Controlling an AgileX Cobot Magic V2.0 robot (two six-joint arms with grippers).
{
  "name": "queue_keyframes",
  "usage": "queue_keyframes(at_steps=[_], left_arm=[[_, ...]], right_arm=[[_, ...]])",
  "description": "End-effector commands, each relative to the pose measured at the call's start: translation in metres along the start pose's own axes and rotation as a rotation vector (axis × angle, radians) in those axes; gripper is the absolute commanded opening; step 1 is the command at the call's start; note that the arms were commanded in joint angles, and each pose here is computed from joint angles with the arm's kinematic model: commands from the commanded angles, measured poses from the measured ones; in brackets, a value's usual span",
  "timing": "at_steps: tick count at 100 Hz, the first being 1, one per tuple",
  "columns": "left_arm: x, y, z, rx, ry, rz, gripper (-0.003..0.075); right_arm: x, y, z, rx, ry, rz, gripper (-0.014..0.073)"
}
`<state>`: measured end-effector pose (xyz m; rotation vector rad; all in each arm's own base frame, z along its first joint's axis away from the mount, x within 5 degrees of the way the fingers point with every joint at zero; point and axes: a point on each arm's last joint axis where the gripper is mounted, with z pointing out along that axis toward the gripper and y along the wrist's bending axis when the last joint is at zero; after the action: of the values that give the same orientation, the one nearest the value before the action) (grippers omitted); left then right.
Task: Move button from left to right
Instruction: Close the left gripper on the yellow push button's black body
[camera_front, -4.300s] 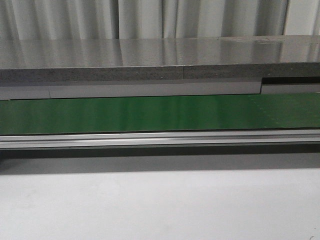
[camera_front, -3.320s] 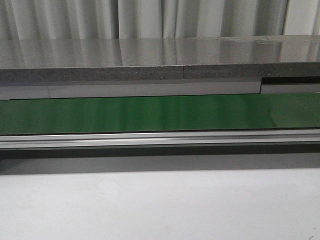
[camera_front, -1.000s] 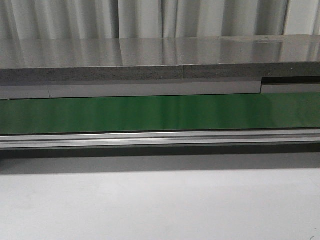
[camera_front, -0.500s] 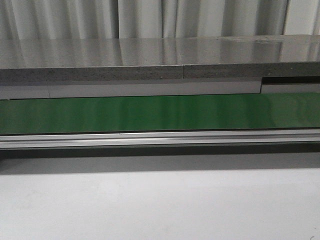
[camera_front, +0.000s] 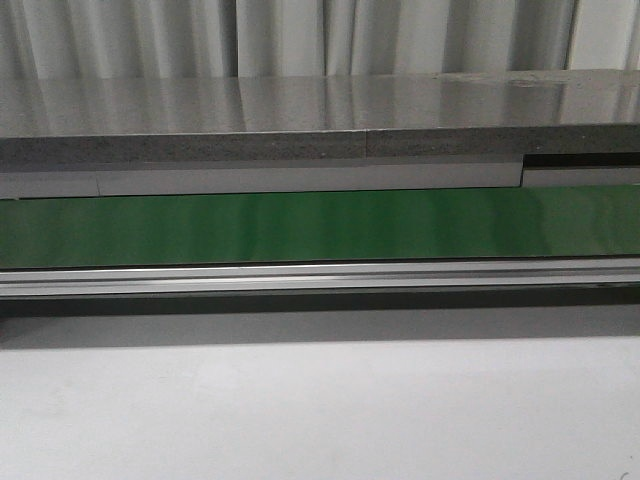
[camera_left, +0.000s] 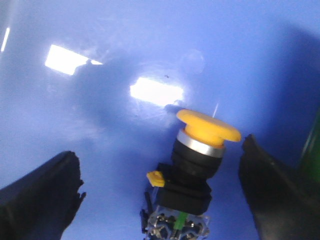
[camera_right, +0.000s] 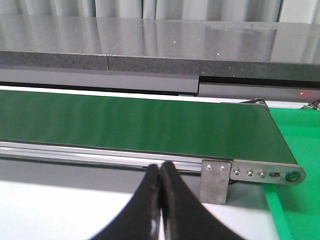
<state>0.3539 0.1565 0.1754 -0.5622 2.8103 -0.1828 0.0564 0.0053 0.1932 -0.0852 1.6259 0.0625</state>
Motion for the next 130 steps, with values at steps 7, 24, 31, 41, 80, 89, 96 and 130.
queue_keyframes(at_steps=[7,24,31,41,80,89,96,130], left_arm=[[-0.011,-0.006,-0.025,-0.008,-0.099,-0.002,0.0617],[-0.008,-0.004,-0.016,-0.002,-0.053,-0.006,0.0617],[-0.005,-0.003,-0.006,0.003,-0.006,-0.011,0.0611],[-0.001,-0.002,0.009,0.011,0.061,-0.016,0.0562],[0.0,-0.005,0.012,0.019,0.086,-0.008,0.0124],[-0.001,-0.006,0.005,0.018,0.072,-0.005,-0.0023],[-0.002,-0.008,-0.006,0.017,0.042,0.001,-0.002],[-0.015,-0.045,-0.088,0.046,-0.147,0.103,-0.0021]], right_arm=[[-0.014,0.0,-0.003,0.006,-0.122,-0.013,-0.0066],[-0.014,0.0,-0.003,0.006,-0.122,-0.013,-0.0066],[-0.014,0.0,-0.003,0.006,-0.122,-0.013,-0.0066],[-0.014,0.0,-0.003,0.006,-0.122,-0.013,-0.0066],[-0.014,0.0,-0.003,0.006,-0.121,-0.013,-0.0066],[-0.014,0.0,-0.003,0.006,-0.121,-0.013,-0.0066],[-0.014,0.0,-0.003,0.006,-0.121,-0.013,-0.0066],[-0.014,0.0,-0.003,0.006,-0.121,-0.013,-0.0066]])
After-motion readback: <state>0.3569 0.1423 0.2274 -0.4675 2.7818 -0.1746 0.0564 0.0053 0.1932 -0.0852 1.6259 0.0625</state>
